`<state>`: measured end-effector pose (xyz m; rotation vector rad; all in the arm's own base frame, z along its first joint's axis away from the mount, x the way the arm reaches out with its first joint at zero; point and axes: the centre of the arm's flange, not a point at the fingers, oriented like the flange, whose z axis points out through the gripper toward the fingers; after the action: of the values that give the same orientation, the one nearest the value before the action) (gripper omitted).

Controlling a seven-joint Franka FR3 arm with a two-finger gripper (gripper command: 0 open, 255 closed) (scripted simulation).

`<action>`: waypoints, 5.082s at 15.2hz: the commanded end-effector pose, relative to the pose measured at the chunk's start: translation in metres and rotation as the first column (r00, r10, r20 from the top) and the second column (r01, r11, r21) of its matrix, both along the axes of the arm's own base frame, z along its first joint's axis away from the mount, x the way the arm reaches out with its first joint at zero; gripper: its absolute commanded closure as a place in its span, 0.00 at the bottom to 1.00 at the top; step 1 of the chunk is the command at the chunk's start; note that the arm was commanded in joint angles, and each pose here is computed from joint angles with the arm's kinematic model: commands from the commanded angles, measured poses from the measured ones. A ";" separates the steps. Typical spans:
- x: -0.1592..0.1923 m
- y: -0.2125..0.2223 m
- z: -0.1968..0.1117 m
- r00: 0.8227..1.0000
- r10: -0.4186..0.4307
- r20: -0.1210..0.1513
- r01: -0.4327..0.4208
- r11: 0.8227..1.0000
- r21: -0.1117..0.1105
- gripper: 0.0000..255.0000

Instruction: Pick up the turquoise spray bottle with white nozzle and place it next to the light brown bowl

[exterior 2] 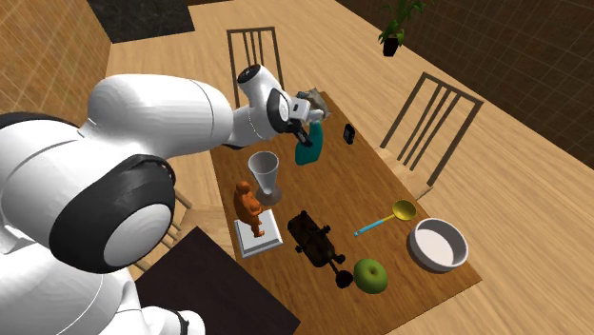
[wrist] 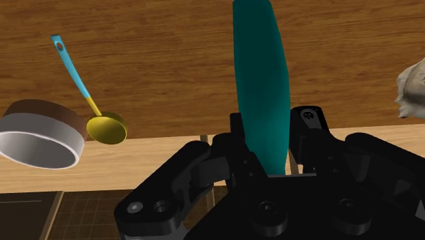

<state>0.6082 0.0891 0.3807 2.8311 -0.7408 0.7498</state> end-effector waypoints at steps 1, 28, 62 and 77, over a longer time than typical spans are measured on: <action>0.000 0.000 0.011 1.000 0.000 0.000 0.000 1.000 0.000 1.00; 0.000 0.000 0.153 1.000 0.000 0.000 0.000 1.000 0.000 1.00; -0.011 -0.390 0.164 1.000 0.000 0.000 0.000 1.000 0.000 1.00; -0.011 -0.390 0.085 1.000 0.000 0.000 0.000 1.000 0.000 1.00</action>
<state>0.5977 -0.3011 0.4703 2.8318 -0.7408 0.7484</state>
